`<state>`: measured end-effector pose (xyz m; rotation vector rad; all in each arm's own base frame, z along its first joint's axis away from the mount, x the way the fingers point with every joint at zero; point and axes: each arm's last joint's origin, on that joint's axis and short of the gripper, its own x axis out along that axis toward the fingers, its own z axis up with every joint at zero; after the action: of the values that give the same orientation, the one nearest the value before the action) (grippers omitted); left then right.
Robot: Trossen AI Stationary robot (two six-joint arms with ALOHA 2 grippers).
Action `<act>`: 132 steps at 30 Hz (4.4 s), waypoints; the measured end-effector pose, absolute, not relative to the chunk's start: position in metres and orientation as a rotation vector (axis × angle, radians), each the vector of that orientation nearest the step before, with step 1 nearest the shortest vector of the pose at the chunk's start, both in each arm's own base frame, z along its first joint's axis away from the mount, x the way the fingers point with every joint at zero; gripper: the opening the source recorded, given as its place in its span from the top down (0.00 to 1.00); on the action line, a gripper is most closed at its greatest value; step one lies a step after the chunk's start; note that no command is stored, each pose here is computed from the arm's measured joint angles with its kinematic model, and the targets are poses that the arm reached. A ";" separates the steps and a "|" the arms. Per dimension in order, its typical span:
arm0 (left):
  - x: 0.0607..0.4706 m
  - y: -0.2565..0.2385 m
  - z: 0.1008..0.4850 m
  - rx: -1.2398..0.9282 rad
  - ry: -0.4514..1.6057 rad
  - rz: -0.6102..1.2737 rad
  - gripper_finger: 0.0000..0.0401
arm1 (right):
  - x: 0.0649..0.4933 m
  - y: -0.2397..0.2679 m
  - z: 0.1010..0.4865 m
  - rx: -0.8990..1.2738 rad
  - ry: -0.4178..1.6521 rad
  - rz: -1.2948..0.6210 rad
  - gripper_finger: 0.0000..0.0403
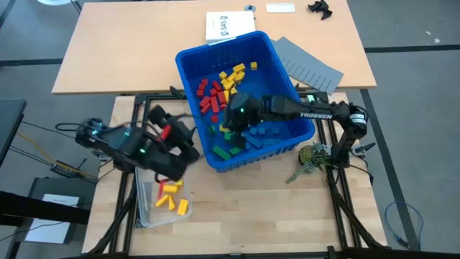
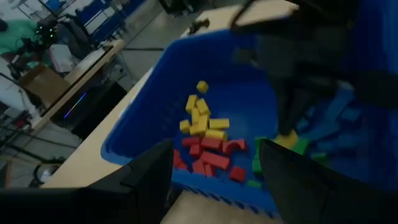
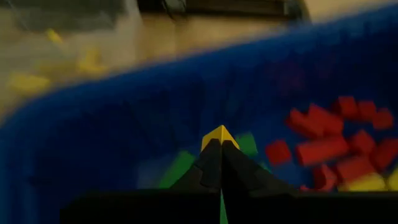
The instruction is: Sort Items/Unsort Items
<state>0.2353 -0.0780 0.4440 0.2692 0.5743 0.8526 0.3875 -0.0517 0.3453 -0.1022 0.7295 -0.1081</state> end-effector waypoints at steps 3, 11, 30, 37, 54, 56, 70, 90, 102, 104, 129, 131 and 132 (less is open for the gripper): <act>0.224 -0.073 0.458 0.241 0.533 0.852 0.38 | 0.394 -0.028 0.352 -0.138 0.645 -0.072 1.00; 0.198 -0.061 0.474 0.163 0.461 0.864 0.38 | 0.418 0.026 0.365 -0.119 0.363 0.072 1.00; 0.198 -0.061 0.475 0.114 0.429 0.880 0.38 | 0.500 0.085 0.275 -0.081 0.036 0.241 1.00; 0.198 -0.061 0.475 0.117 0.432 0.881 0.38 | 0.509 0.085 0.252 -0.073 0.051 0.232 1.00; 0.198 -0.061 0.475 0.117 0.432 0.881 0.38 | 0.509 0.083 0.252 -0.075 0.062 0.178 0.90; 0.198 -0.061 0.475 0.117 0.432 0.881 0.38 | 0.509 0.083 0.252 -0.063 0.063 0.166 0.84; 0.198 -0.061 0.474 0.116 0.431 0.881 0.38 | 0.508 0.081 0.255 0.007 0.065 0.126 0.45; 0.198 -0.061 0.474 0.111 0.437 0.875 0.38 | 0.464 0.058 0.330 -0.155 0.170 0.050 0.43; 0.203 -0.063 0.464 0.140 0.469 0.876 0.38 | 0.410 -0.019 0.382 -0.206 0.320 -0.115 0.43; 0.205 -0.064 0.459 0.146 0.480 0.878 0.38 | 0.398 -0.037 0.392 -0.209 0.326 -0.160 0.43; 0.233 -0.061 0.367 -0.099 0.791 0.860 0.38 | 0.343 -0.230 0.329 -0.042 0.739 -0.571 0.36; 0.237 -0.062 0.360 -0.111 0.797 0.839 0.38 | 0.350 -0.238 0.313 -0.030 0.773 -0.572 0.35; 0.240 -0.063 0.355 -0.109 0.793 0.829 0.38 | 0.353 -0.242 0.305 -0.028 0.790 -0.579 0.35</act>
<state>0.2400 -0.0631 0.3549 -0.1093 0.7927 0.8289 0.3532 -0.2416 0.3047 -0.0283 0.7899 -0.5793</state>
